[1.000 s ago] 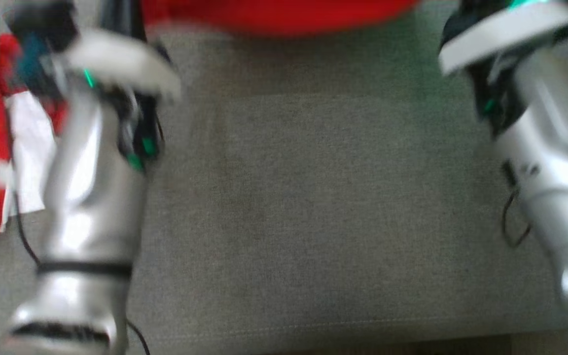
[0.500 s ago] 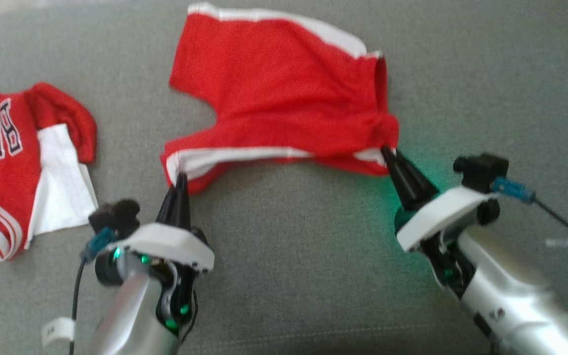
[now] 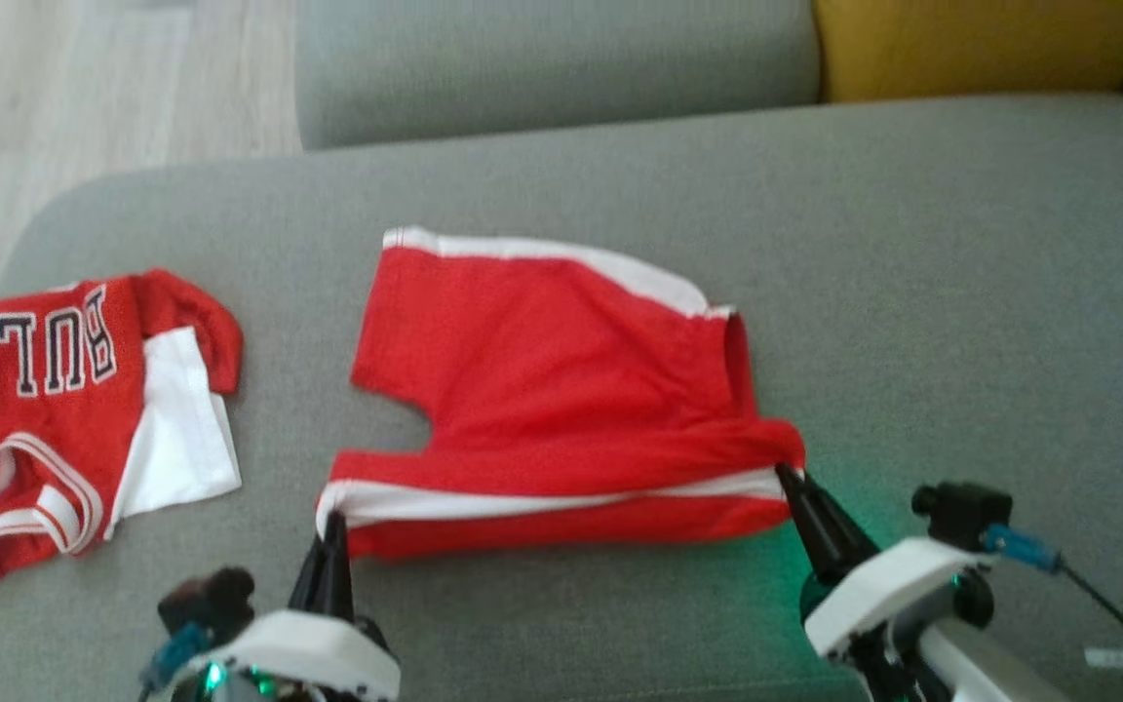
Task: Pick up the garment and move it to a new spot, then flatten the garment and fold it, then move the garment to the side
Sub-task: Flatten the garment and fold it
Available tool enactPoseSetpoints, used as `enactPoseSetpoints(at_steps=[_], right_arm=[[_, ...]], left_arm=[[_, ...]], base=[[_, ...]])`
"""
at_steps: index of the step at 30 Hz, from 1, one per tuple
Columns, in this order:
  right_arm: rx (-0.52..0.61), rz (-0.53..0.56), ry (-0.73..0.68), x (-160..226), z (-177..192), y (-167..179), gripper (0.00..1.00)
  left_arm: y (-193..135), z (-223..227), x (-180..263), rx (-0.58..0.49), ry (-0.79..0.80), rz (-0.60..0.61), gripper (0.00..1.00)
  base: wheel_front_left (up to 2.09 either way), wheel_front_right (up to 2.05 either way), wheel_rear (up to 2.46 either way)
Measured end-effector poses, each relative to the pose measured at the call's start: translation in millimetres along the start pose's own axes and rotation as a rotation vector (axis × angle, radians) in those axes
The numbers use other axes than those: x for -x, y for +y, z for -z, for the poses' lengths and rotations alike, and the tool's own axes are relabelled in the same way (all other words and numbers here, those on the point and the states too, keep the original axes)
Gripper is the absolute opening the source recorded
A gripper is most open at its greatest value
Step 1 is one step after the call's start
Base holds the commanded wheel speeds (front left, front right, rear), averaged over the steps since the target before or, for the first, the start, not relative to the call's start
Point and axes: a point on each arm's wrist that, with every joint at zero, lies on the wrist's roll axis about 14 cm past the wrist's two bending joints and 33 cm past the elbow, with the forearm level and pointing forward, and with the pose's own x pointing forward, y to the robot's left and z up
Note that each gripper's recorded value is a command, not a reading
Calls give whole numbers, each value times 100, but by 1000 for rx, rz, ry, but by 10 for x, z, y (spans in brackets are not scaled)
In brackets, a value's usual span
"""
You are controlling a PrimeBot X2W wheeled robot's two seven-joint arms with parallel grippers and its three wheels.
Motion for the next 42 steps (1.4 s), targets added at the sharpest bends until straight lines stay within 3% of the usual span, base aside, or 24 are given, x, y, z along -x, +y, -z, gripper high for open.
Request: enactPoseSetpoints(at_steps=[9, 14, 20, 27, 31, 40, 42], right_arm=[[-90, -11, -61, 150, -67, 95, 0], [-163, -24, -84, 3, -147, 179, 0], [-174, -64, -166, -480, -593, 284, 0], [-164, 4, -160, -868, -630, 40, 0], [-166, 55, -179, -1064, -687, -160, 0], [-162, 87, -150, -1160, -553, -300, 0], [-153, 81, -147, -1168, -544, -287, 32]], left_arm=[[-167, -63, 87, -48, -30, 81, 0], [-289, -329, -293, -98, -87, 119, 0], [-522, -699, -961, -176, -156, 193, 0], [-517, -602, -1547, -267, -93, 210, 0], [-392, -582, -1897, -278, -73, 146, 0], [-227, -175, -2105, -308, 44, 98, 0], [-203, -159, -2114, -303, 49, 84, 0]], base=[[0, 0, 0], [0, 0, 0], [0, 0, 0], [0, 0, 0], [0, 0, 0], [0, 0, 0], [0, 0, 0]])
